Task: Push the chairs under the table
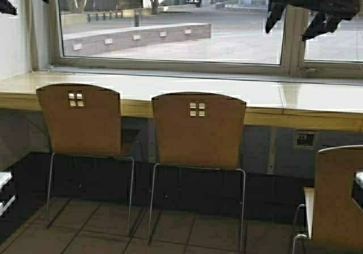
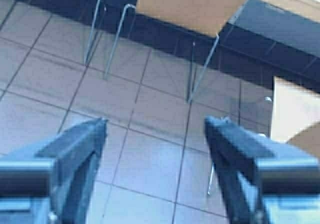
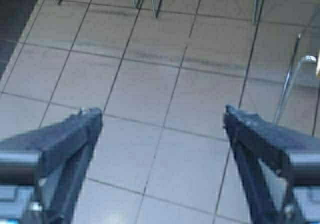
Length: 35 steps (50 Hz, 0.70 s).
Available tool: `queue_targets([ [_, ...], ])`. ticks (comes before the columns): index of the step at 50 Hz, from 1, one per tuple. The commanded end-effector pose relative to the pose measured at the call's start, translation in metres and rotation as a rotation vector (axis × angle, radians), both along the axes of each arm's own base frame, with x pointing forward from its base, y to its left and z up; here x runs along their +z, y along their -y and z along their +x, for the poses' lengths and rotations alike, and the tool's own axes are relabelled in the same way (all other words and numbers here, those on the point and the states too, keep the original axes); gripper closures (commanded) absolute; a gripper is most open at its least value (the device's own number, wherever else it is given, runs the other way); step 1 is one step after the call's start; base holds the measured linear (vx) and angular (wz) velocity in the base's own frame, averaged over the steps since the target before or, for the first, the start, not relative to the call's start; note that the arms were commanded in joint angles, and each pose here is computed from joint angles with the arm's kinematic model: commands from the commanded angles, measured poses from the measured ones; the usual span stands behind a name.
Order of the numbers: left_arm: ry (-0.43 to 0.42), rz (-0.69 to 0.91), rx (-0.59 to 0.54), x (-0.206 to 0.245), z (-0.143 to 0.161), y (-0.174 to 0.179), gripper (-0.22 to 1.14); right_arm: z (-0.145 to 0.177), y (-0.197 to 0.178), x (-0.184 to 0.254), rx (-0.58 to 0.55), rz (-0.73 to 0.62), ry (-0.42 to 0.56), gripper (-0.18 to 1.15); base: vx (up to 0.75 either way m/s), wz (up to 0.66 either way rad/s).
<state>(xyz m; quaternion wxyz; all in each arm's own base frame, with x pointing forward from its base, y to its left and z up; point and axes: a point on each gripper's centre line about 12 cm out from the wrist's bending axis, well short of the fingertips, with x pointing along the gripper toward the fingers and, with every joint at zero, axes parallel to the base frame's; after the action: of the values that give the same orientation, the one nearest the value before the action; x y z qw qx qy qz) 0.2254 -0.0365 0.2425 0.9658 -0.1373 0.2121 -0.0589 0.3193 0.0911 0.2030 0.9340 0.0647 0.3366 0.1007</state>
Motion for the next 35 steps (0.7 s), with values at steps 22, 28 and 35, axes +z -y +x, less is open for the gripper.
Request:
queue_targets([
  [22,0.037,0.005,0.021,0.006,0.007,-0.002,-0.01,0.003,-0.005,0.009,-0.02,0.06,-0.019,-0.07,-0.18,-0.2],
  [28,0.036,0.008,0.021,0.007,0.01,-0.001,-0.01,0.007,-0.006,0.005,-0.022,0.056,-0.037,-0.07,-0.09,-0.28],
  [35,0.018,0.004,0.024,0.003,0.011,-0.001,-0.01,0.009,-0.007,-0.007,-0.02,0.046,-0.075,-0.07,-0.03,-0.32],
])
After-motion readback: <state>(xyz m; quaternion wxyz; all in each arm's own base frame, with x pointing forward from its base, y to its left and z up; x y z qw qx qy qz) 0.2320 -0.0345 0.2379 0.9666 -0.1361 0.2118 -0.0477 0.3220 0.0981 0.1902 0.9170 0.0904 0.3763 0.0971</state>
